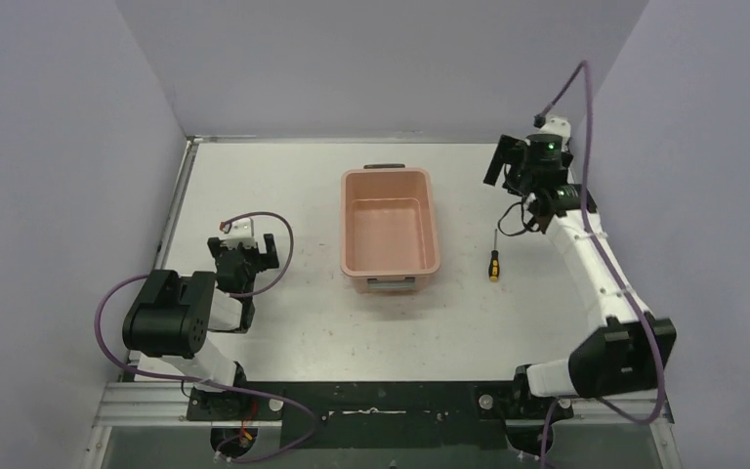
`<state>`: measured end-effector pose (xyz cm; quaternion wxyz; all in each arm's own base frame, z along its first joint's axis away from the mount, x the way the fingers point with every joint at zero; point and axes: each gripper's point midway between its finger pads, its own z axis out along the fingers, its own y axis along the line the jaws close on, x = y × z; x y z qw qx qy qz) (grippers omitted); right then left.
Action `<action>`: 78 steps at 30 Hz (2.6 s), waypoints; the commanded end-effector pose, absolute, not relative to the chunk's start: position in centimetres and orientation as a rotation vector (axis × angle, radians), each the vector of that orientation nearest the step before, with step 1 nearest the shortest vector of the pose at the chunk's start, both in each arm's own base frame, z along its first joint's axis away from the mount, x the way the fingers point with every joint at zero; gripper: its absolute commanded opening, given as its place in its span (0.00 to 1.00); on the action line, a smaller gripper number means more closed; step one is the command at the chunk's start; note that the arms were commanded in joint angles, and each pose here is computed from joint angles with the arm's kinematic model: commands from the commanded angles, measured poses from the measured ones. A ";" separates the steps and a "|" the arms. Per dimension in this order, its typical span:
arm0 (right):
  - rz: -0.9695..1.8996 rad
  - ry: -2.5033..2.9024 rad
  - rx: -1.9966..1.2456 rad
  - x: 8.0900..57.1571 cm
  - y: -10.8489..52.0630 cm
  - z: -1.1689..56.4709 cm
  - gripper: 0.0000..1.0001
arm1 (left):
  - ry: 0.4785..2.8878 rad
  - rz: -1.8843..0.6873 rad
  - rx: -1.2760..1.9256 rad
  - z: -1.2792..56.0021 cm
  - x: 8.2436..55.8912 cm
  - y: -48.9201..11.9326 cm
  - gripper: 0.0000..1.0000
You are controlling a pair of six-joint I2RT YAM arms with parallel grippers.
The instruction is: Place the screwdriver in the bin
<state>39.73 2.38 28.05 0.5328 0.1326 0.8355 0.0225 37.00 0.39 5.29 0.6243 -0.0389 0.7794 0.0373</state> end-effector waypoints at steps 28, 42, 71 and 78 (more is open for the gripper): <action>-0.209 2.661 0.251 37.2 1.0 12.1 0.00 | 1.714 0.073 -0.092 7.3 38.1 0.4 0.97; 0.294 2.076 0.025 37.3 24.5 34.1 0.00 | 1.714 0.072 -0.093 7.3 38.1 0.5 0.97; 0.011 2.659 -0.139 36.7 28.1 2.8 0.02 | 1.713 0.071 -0.094 7.3 38.1 0.4 0.97; 0.025 2.637 -0.132 36.9 28.2 5.6 0.76 | 1.714 0.073 -0.092 7.3 38.1 0.5 0.97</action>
